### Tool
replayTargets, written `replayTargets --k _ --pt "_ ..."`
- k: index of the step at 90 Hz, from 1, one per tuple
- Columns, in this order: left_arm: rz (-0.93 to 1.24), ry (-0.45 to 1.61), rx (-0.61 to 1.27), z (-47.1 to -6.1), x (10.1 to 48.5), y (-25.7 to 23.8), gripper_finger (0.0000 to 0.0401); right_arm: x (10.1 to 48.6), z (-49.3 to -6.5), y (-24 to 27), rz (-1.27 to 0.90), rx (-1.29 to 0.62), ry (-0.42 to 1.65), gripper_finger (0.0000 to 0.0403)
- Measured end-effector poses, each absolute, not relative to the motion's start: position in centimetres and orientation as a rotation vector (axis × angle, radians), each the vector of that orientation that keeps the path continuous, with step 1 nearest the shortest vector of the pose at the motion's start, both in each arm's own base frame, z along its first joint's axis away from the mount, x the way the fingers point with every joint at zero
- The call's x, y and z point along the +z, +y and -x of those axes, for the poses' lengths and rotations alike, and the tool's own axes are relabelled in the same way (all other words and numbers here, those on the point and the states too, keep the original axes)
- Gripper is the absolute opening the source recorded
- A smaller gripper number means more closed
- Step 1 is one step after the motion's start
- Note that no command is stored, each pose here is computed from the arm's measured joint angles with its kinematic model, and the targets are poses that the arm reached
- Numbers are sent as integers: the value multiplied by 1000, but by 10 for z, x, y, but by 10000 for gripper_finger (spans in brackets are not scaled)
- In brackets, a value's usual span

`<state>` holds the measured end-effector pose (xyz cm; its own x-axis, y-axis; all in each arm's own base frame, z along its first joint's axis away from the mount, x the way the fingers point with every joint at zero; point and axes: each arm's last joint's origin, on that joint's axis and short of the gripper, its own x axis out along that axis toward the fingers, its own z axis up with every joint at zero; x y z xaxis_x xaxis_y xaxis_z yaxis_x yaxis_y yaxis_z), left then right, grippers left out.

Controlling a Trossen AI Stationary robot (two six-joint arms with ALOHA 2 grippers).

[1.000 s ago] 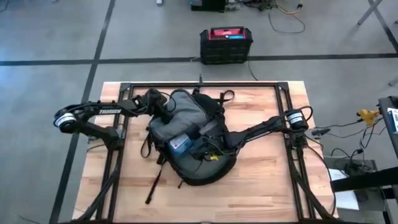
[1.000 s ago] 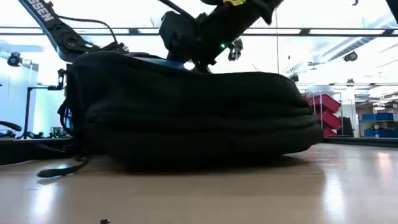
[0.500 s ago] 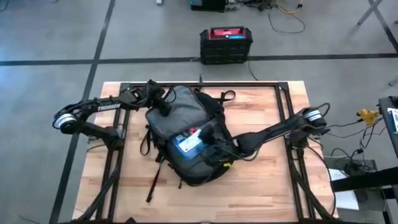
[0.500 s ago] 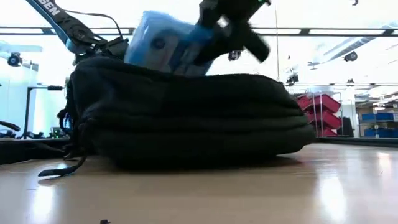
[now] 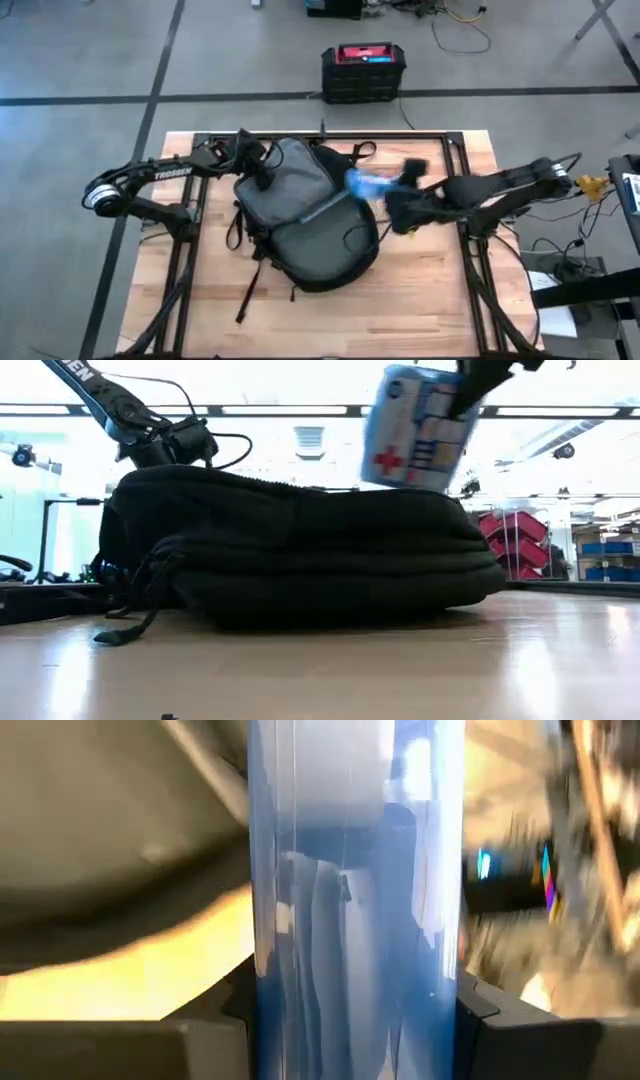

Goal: Unpack backpack
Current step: Remove the blue first aid kit from the black backpack

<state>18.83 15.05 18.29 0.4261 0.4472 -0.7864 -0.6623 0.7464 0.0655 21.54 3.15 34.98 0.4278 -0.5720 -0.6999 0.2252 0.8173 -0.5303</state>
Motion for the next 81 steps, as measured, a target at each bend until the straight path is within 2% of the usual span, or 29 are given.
replayTargets --k 18,34,55,68,81 --pt "202 921 582 -200 182 133 4 344 -173 12 101 -728 1076 149" --pt "164 884 506 -211 185 120 4 320 -161 6 -55 -797 1163 149" --pt "131 888 459 -215 185 112 4 260 -156 4 -24 -887 1355 149" --pt "113 891 468 -215 186 114 4 230 -156 1 41 -1004 1369 164" --pt "84 892 463 -215 190 114 4 206 -161 -2 33 -1019 1390 170"
